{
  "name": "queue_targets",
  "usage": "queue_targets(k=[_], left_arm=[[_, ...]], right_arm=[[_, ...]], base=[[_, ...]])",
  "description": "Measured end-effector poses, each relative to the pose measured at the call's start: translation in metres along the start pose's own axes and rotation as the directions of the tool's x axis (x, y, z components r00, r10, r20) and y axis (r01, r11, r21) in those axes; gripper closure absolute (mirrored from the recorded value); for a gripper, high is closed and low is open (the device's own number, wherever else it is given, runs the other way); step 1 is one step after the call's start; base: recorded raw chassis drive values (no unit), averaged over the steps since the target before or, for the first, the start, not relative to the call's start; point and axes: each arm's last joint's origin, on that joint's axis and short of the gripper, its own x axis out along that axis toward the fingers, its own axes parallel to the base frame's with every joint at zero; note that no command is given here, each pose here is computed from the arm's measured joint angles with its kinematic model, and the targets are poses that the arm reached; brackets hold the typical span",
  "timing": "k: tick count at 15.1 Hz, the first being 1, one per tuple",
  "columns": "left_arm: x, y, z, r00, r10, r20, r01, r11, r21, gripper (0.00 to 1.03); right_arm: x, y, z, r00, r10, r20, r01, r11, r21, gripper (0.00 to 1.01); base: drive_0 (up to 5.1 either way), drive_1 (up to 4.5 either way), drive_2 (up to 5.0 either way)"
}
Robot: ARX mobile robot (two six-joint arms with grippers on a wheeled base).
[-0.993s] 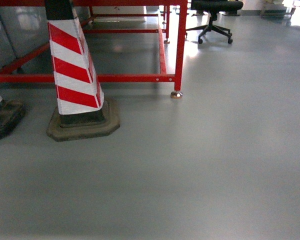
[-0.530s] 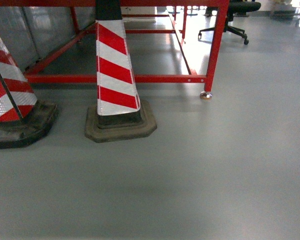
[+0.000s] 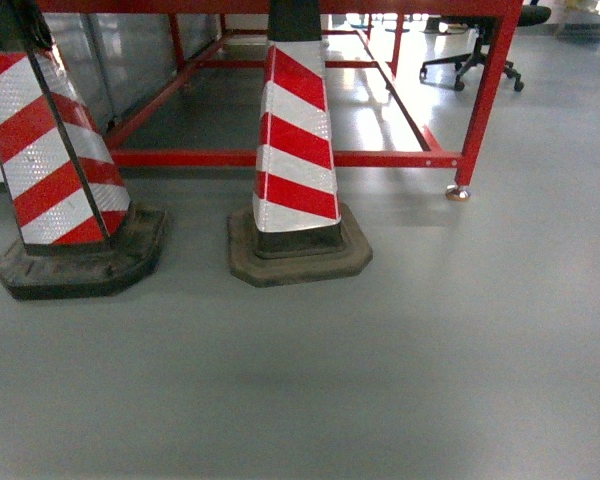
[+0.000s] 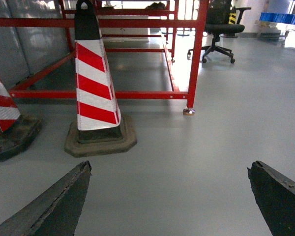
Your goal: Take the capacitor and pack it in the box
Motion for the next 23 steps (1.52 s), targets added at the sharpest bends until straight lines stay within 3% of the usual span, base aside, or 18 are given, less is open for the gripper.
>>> queue_targets(k=[4,14,23], left_arm=[[0.0,0.0,0.0,1.0,-0.002,0.0,0.002,1.0,0.0,0.59],[0.0,0.0,0.0,1.0,-0.002,0.0,0.002,1.0,0.0,0.59],[0.0,0.0,0.0,1.0,-0.002,0.0,0.002,1.0,0.0,0.59]], right_arm=[[0.0,0.0,0.0,1.0,-0.001,0.0,0.001,1.0,0.0,0.03],[0.0,0.0,0.0001,1.0,-0.001,0.001,0.001,1.0,0.0,0.03],[0.0,0.0,0.0,1.0,-0.001,0.0,0.001,1.0,0.0,0.03]], base=[[-5.0,2.39,2.4],[0.0,0.0,0.0],[0.0,1.51,-1.4]])
